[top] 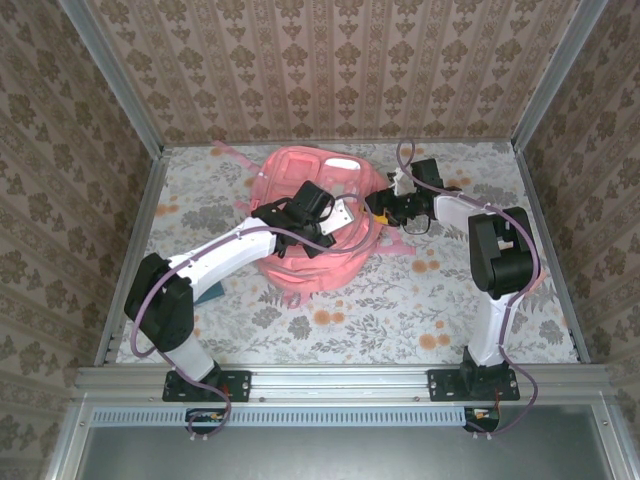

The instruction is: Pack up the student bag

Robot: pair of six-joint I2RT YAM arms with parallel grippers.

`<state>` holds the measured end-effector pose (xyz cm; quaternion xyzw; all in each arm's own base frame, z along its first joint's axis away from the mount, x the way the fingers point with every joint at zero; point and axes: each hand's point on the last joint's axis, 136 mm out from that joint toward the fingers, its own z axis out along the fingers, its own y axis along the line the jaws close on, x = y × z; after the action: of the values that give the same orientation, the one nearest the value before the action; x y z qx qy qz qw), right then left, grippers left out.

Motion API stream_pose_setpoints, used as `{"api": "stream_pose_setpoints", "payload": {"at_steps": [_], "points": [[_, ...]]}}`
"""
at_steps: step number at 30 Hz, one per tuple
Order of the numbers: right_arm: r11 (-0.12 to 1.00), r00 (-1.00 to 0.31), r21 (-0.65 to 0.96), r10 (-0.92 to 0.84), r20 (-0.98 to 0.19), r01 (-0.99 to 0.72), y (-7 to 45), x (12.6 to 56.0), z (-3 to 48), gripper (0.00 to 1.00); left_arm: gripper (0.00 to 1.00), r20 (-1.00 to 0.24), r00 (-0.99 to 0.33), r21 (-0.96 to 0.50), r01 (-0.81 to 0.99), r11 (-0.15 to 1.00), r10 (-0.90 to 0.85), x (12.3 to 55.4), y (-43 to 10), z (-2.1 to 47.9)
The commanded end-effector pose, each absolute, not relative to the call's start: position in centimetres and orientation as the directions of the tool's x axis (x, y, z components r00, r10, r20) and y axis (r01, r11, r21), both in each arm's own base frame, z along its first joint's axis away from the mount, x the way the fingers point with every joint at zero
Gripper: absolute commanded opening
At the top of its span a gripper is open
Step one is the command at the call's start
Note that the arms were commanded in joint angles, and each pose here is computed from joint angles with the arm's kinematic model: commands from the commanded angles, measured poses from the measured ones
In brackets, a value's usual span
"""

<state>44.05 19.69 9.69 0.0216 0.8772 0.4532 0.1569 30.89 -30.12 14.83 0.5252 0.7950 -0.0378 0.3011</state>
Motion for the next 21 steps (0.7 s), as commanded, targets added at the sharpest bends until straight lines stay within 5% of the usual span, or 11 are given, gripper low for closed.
{"api": "stream_pose_setpoints", "payload": {"at_steps": [1,15,21], "points": [[0.571,-0.949,0.806,0.14,-0.283,-0.156,20.4,43.5,11.6,0.51,0.0,-0.571,-0.272,0.249,0.841,0.48,0.774,31.1,-30.1,16.6],[0.605,-0.945,0.779,0.131,-0.299,-0.163,19.9,42.5,11.8,0.23,0.0,-0.564,-0.278,0.253,0.838,0.483,0.778,31.2,-30.0,16.2],[0.611,-0.952,0.773,0.101,-0.288,-0.169,20.0,42.0,11.0,0.3,0.0,-0.572,-0.278,0.248,0.838,0.486,0.772,31.2,-30.1,16.3]]}}
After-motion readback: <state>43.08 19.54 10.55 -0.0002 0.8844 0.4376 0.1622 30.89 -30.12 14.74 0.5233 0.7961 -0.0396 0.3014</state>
